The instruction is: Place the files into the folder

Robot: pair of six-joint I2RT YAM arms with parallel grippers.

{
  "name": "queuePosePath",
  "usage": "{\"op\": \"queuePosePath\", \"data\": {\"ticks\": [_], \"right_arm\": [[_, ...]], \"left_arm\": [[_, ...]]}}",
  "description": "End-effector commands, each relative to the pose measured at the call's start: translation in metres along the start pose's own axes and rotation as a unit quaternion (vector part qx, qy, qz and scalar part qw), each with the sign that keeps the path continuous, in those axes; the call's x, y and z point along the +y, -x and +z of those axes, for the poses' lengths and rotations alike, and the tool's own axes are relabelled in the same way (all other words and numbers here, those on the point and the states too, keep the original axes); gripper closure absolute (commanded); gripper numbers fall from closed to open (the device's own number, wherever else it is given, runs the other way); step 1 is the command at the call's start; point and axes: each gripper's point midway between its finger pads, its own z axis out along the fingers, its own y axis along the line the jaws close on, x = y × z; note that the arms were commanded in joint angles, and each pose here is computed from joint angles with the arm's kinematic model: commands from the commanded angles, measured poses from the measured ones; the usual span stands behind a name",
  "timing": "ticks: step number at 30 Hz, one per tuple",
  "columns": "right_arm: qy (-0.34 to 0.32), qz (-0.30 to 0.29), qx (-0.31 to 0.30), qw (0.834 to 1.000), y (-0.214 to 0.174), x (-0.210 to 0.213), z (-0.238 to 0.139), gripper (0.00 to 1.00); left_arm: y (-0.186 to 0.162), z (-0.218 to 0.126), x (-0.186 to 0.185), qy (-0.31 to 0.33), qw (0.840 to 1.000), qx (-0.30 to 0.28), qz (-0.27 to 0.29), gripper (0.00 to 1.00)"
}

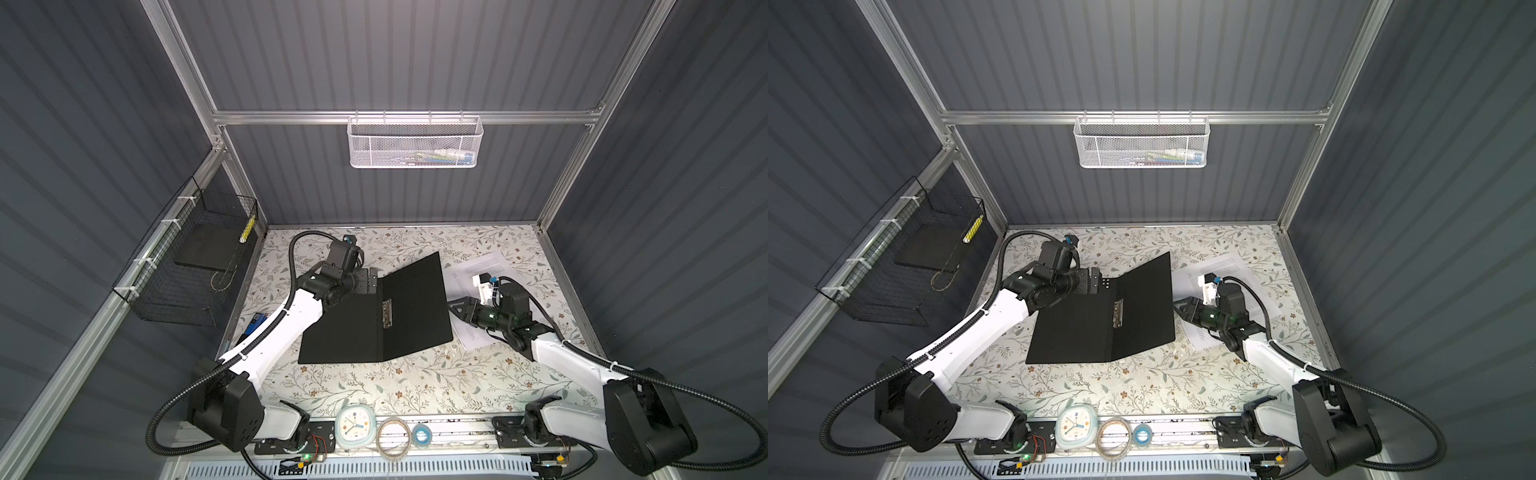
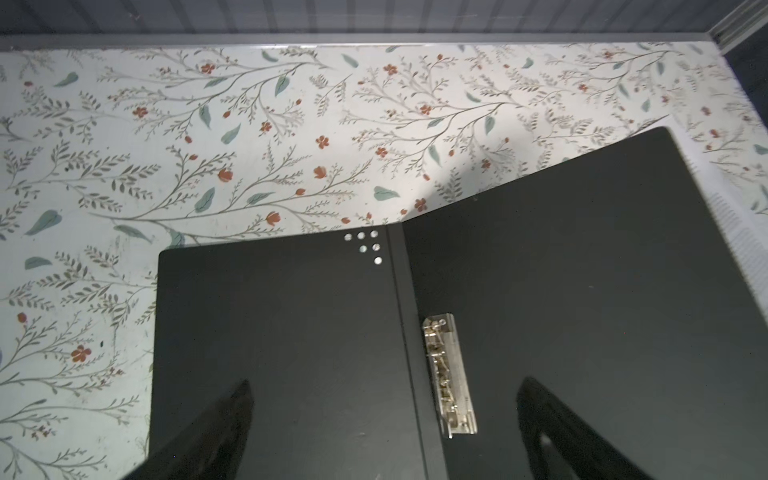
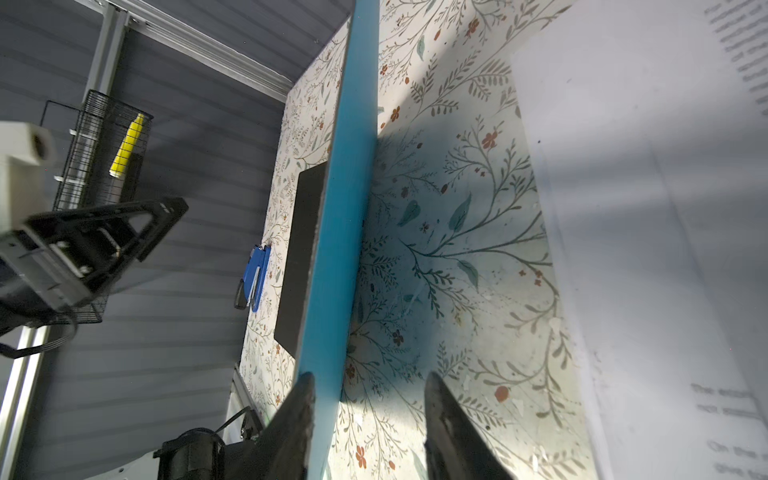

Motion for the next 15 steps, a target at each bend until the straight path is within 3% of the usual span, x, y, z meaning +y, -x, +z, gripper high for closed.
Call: {"op": "queuePosePath", "data": {"ticks": [1, 8, 15], "right_arm": [[0.08, 0.018, -0.003, 0.997, 0.004, 0.023, 0.003, 0.54], [0.139, 0.064, -0.009, 0.988, 0.007, 0.023, 0.016, 0.55], [0.068, 0.051, -0.001, 0.996, 0.005, 0.006, 0.02, 0.55]], "left_arm": [[-0.004, -0.001, 0.007, -0.011, 1.0, -0.002, -0.018, 0.01], [-0.009, 0.002, 0.016, -0.003, 1.0, 0.011, -0.023, 0.01], [-0.009, 0.001, 0.023, 0.005, 1.0, 0.013, -0.024, 0.01]]}}
